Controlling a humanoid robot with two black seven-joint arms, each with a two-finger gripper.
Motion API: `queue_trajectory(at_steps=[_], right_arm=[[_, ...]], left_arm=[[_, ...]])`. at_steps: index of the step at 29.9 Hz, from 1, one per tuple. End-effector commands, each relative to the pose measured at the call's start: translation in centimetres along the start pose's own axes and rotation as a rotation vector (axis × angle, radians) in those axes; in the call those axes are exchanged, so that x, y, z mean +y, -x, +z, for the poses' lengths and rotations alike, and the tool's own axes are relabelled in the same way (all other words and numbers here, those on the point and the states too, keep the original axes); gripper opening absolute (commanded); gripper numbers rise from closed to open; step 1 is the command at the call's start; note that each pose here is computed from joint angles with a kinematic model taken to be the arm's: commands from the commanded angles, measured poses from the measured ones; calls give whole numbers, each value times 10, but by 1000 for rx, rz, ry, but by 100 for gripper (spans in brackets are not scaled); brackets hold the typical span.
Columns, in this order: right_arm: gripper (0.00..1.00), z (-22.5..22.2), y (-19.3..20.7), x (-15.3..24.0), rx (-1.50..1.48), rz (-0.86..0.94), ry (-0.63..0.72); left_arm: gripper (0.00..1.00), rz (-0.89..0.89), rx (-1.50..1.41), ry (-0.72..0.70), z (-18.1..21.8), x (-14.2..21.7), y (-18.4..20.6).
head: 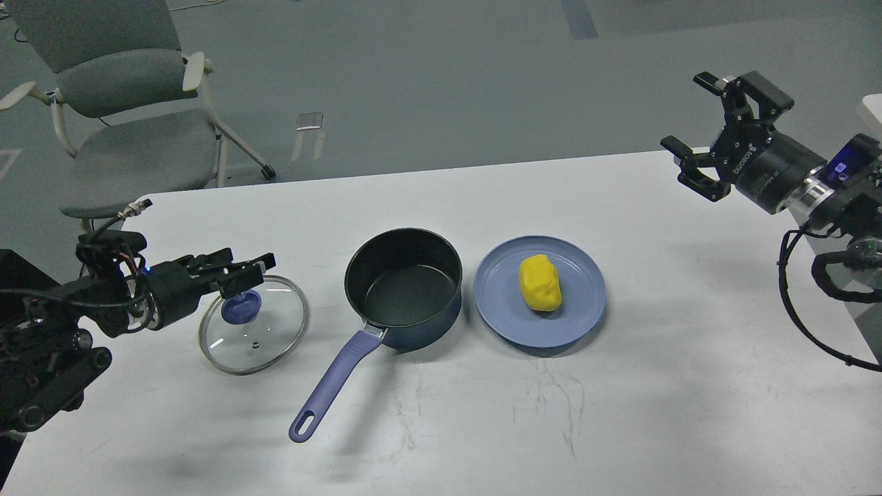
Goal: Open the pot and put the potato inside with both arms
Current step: 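Lower the lid onto the table, release it, and raise the left gripper, then reach the right gripper down to the yellow potato on the plate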
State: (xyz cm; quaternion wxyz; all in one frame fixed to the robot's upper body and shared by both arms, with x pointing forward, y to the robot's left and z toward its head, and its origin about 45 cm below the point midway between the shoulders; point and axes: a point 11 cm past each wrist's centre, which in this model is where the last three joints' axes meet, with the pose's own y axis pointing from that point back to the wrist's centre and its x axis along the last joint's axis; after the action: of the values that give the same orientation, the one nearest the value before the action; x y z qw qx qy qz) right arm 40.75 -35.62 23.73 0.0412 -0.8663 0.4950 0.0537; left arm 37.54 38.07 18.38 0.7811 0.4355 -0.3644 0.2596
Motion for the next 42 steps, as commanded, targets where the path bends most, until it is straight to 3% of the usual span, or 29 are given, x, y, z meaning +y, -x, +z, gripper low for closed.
queue_trajectory(at_steps=[1, 3, 10, 17, 23, 35, 42], right_arm=[[100, -30, 7, -14, 188, -99, 28], [100, -47, 18, -27, 335, -187, 76], [100, -48, 56, -54, 729, -466, 284], [100, -24, 81, -53, 1056, -733, 490], [100, 15, 96, -46, 1103, -886, 629], [100, 43, 126, -89, 1133, -927, 673], [100, 65, 127, -87, 1189, -986, 763]], left_arm=[[96, 66, 180, 65, 16, -5, -30], [96, 103, 299, 119, 28, -8, -47], [96, 113, 366, 150, 33, -9, -53], [96, 108, 365, 163, 38, -9, -53], [96, 108, 363, 171, 40, -10, -53], [96, 107, 362, 177, 43, -13, -51], [96, 107, 361, 176, 42, -12, -51]])
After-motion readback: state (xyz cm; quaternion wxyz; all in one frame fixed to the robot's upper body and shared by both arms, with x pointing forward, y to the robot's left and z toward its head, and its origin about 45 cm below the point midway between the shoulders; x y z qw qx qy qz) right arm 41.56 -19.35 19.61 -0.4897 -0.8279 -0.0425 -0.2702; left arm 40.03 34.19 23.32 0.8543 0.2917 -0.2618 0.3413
